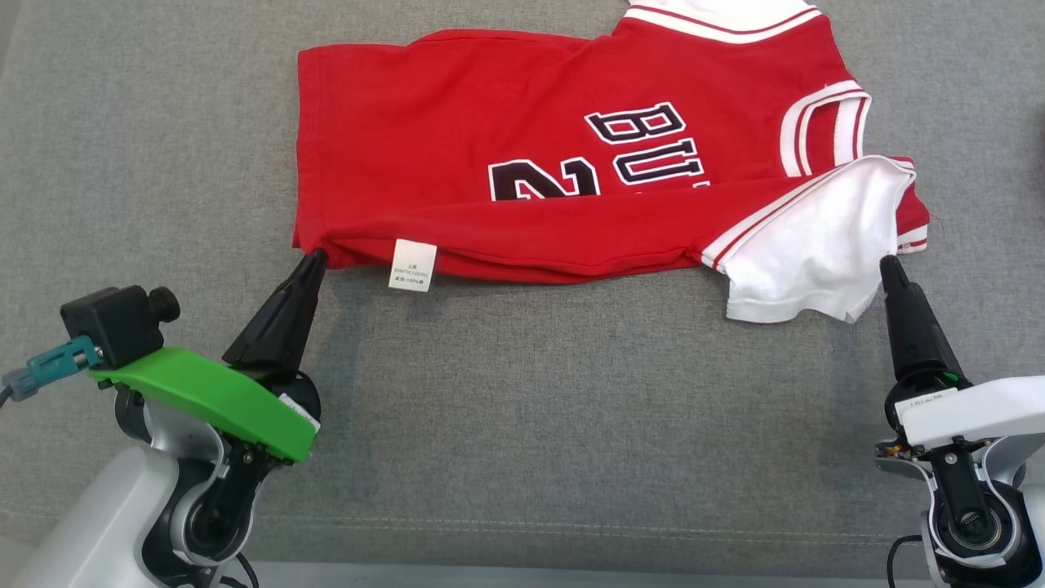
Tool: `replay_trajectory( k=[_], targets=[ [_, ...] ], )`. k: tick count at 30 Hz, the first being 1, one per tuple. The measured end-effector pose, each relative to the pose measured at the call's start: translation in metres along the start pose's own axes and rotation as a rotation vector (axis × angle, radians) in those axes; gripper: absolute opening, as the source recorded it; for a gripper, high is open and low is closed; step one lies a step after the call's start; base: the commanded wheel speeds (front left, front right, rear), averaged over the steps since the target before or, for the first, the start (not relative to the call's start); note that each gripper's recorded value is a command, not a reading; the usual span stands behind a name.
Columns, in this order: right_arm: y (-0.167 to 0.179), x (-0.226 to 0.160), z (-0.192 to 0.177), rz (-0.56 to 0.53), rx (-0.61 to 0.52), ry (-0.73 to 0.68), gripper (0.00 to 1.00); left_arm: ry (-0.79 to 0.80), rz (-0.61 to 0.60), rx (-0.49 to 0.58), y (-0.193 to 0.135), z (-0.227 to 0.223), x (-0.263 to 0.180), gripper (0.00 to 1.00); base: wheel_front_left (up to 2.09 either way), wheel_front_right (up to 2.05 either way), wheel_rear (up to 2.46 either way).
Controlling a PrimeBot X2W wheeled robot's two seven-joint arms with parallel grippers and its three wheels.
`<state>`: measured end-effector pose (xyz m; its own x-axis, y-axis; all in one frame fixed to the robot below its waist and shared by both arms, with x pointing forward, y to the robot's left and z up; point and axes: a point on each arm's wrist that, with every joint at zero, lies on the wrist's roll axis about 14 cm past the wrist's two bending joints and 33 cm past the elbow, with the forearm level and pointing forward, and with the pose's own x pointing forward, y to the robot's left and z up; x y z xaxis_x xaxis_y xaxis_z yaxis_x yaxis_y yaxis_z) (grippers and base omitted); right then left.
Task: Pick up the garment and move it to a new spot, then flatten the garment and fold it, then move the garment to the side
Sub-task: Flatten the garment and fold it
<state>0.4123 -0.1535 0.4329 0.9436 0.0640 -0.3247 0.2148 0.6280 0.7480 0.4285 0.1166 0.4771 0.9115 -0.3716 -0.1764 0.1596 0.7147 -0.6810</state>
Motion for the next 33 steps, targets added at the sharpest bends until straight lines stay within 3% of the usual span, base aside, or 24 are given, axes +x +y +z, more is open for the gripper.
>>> replay_trajectory(
  k=[18,19,20,21,27,33],
  targets=[
    [-0.004,0.022,-0.012,-0.009,-0.034,0.058,1.0,-0.008,-0.013,-0.01,-0.004,0.004,-0.004,0.0,0.0,0.0,0.0],
    [-0.002,0.026,-0.013,-0.004,-0.033,0.066,0.41,-0.006,-0.009,-0.013,-0.004,0.003,-0.005,0.0,0.0,0.0,0.0],
    [-0.001,0.028,-0.014,-0.001,-0.032,0.068,0.09,-0.005,-0.008,-0.015,-0.003,0.003,-0.005,0.0,0.0,0.0,0.0],
    [0.0,0.029,-0.014,0.002,-0.032,0.068,0.0,-0.005,-0.005,-0.015,-0.003,0.003,-0.005,0.0,0.0,0.0,0.0],
    [0.009,0.035,-0.011,0.027,-0.016,0.065,0.0,-0.013,0.0,-0.015,-0.001,0.005,-0.006,0.0,0.0,0.0,0.0],
    [0.036,0.038,0.022,0.118,0.066,-0.033,0.0,-0.033,0.018,-0.005,0.003,0.011,-0.009,0.0,0.0,0.0,0.0]
  ],
)
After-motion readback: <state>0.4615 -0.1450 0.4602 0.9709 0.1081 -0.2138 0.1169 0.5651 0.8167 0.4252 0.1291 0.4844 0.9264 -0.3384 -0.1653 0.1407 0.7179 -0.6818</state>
